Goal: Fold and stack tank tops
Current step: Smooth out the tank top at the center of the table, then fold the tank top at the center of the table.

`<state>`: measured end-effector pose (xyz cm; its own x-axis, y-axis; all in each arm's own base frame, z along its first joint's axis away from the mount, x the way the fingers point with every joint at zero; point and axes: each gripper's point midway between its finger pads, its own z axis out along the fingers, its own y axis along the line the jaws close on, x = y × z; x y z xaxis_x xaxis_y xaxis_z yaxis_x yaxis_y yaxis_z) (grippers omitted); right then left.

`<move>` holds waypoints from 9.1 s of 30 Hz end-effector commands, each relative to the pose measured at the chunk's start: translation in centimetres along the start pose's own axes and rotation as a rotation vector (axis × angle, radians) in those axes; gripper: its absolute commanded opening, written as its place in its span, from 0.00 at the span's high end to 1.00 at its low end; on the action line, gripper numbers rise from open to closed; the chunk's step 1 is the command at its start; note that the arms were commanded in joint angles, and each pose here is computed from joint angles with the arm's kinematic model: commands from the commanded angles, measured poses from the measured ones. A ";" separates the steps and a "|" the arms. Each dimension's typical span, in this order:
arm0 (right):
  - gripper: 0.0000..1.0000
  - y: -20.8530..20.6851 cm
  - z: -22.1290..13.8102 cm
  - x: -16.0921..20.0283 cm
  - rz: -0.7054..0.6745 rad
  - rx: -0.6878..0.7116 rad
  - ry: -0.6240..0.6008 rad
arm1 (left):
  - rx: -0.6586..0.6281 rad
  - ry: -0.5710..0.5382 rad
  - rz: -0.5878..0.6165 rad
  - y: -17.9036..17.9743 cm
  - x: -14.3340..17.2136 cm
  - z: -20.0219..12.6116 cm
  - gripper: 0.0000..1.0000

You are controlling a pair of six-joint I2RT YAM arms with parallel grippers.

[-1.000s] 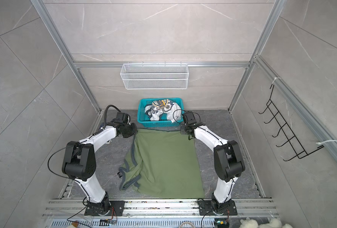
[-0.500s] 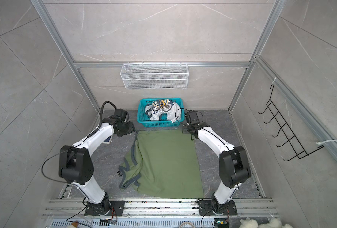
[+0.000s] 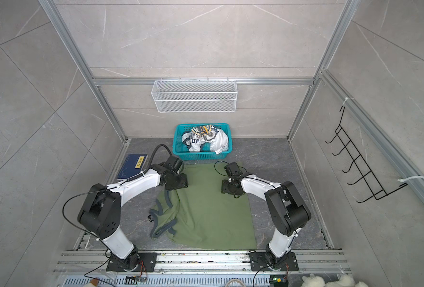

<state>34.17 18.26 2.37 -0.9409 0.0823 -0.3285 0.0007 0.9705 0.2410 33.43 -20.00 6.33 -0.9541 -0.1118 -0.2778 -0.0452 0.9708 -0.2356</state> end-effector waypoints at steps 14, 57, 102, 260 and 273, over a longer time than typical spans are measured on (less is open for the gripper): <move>0.39 -7.9 0.2 -0.6 0.285 0.100 0.043 | 0.071 0.065 0.055 -8.1 3.8 3.9 0.34; 0.36 -5.1 -7.8 1.9 0.065 -0.046 -0.036 | -0.067 0.095 -0.030 2.1 10.9 -2.9 0.45; 0.37 -8.2 -4.7 2.0 0.066 0.130 0.016 | -0.244 -0.234 -0.354 17.1 -11.8 -6.2 0.95; 0.43 -17.3 2.6 -19.5 0.460 0.052 -0.067 | 0.169 -0.501 -0.021 -4.0 -16.4 1.4 1.00; 0.70 -16.4 4.4 -20.2 0.417 0.081 -0.015 | 0.172 -0.497 -0.029 -3.9 -16.1 1.6 1.00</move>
<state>55.94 1.45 2.61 -0.8229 0.4904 -0.2870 0.3963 0.8573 0.3285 49.19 -22.28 9.03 -0.7185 -0.2595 -0.6453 0.0085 0.9244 -0.3812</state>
